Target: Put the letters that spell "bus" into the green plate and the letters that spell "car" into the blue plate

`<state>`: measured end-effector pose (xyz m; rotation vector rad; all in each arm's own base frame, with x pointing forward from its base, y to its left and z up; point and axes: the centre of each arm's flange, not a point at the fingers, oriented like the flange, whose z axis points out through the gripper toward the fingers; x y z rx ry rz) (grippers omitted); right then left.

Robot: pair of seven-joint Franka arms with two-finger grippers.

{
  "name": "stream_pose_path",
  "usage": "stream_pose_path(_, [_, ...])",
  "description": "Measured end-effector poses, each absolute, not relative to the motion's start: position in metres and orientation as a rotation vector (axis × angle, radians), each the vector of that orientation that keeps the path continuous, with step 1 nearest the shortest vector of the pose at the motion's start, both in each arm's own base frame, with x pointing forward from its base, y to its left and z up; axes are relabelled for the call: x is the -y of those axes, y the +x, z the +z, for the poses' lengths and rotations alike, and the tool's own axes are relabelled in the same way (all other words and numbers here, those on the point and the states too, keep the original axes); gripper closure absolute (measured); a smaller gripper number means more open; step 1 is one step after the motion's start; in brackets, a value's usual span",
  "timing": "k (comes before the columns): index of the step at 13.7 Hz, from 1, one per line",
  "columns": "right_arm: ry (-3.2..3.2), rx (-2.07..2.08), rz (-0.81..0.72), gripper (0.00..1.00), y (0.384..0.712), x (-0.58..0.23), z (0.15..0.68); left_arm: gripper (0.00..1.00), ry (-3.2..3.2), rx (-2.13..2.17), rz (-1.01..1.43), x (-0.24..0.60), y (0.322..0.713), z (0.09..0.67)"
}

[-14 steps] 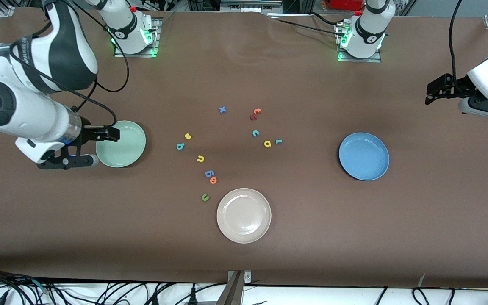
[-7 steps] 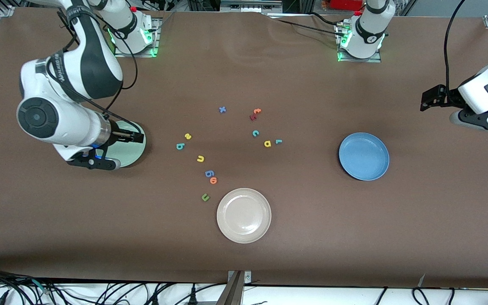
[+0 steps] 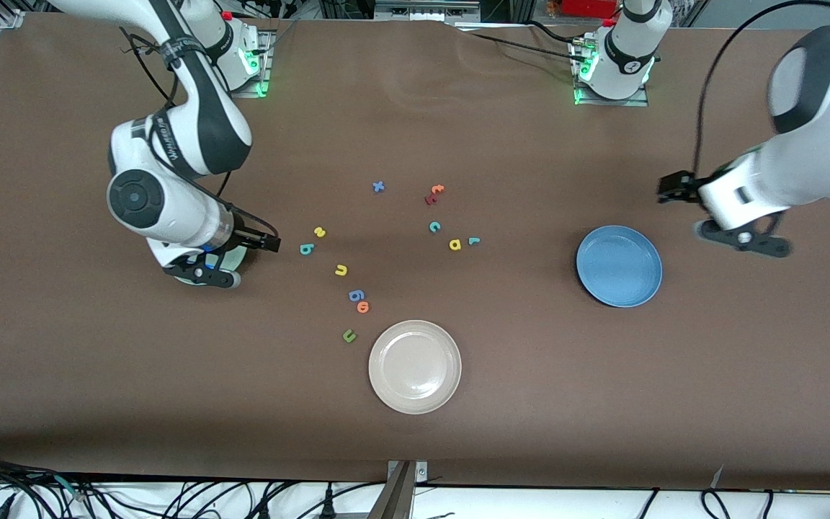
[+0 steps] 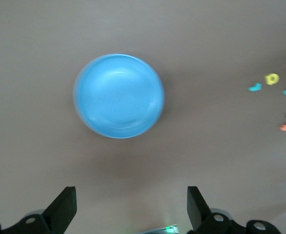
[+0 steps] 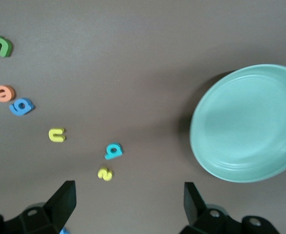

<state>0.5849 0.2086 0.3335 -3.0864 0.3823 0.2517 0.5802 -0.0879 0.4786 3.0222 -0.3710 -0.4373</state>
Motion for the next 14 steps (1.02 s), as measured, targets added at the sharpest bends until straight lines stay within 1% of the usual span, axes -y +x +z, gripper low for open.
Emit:
stream_pose_path(2, [-3.069,-0.4,0.2,0.02,0.568,-0.222,0.306,0.0,2.978,0.354,-0.465,0.109,0.586,0.453])
stream_pose_path(4, [-3.065,-0.406,0.181,0.02,0.554,-0.224,0.282,0.0,2.956,0.321,-0.45,0.116,0.593,0.438])
stream_pose_path(7, [-3.052,-0.405,0.127,0.02,0.548,-0.224,0.266,0.0,2.991,0.227,-0.37,0.15,0.594,0.42])
stream_pose_path(10, [-3.04,-0.377,0.088,0.03,0.546,-0.237,0.247,0.0,3.025,0.137,-0.272,0.203,0.58,0.384])
stream_pose_path(14, [-3.057,-0.331,0.117,0.04,0.537,-0.252,0.224,0.0,3.04,-0.004,-0.091,0.261,0.545,0.319])
